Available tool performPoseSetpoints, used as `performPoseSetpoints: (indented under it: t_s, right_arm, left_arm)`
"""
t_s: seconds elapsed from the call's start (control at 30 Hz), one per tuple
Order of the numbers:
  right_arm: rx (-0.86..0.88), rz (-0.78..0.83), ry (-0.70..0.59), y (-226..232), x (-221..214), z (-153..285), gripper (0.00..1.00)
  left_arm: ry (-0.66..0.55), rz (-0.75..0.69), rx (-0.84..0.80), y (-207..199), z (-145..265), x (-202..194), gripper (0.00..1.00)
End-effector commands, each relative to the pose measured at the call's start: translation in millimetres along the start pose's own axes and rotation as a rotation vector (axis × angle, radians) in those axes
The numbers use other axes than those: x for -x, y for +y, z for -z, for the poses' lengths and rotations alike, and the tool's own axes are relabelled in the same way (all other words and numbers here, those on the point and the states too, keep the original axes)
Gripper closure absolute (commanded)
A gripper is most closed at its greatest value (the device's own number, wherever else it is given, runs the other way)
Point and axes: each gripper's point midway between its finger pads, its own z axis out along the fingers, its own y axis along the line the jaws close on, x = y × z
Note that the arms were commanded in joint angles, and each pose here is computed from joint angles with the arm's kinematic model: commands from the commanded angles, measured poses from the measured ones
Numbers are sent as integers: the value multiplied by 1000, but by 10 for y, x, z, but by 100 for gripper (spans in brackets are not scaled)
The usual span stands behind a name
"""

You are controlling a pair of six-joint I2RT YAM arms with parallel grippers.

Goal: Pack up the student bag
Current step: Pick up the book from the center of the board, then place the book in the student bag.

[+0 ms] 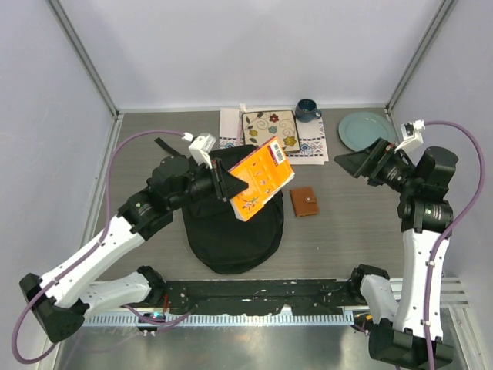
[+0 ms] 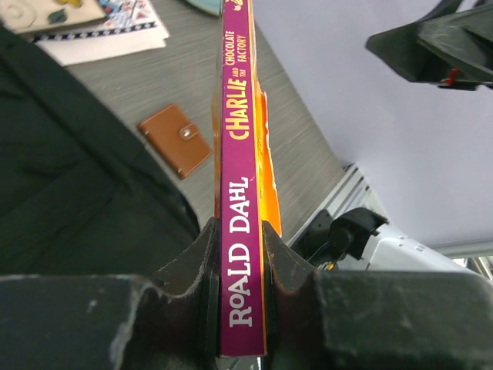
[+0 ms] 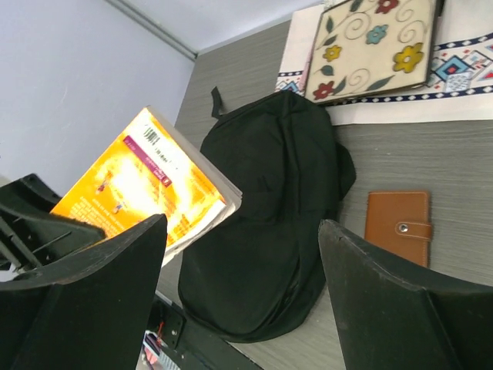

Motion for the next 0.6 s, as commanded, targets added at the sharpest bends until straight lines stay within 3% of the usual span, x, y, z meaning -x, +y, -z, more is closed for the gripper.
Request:
performPoseSetpoints:
  t_s: [0.0,0.23,0.57]
  right_arm:
    - [89,73,-16,221,-66,59,14]
    - [-66,-12,167,-134,-554,59,14]
    - [-38,-56,195,-125,-730,69,13]
  left_arm:
    - [25,-8,50,117,264,-126,100]
    - [15,90,83,220,470,-304,100]
    - [37,157,58,64,752,-319,100]
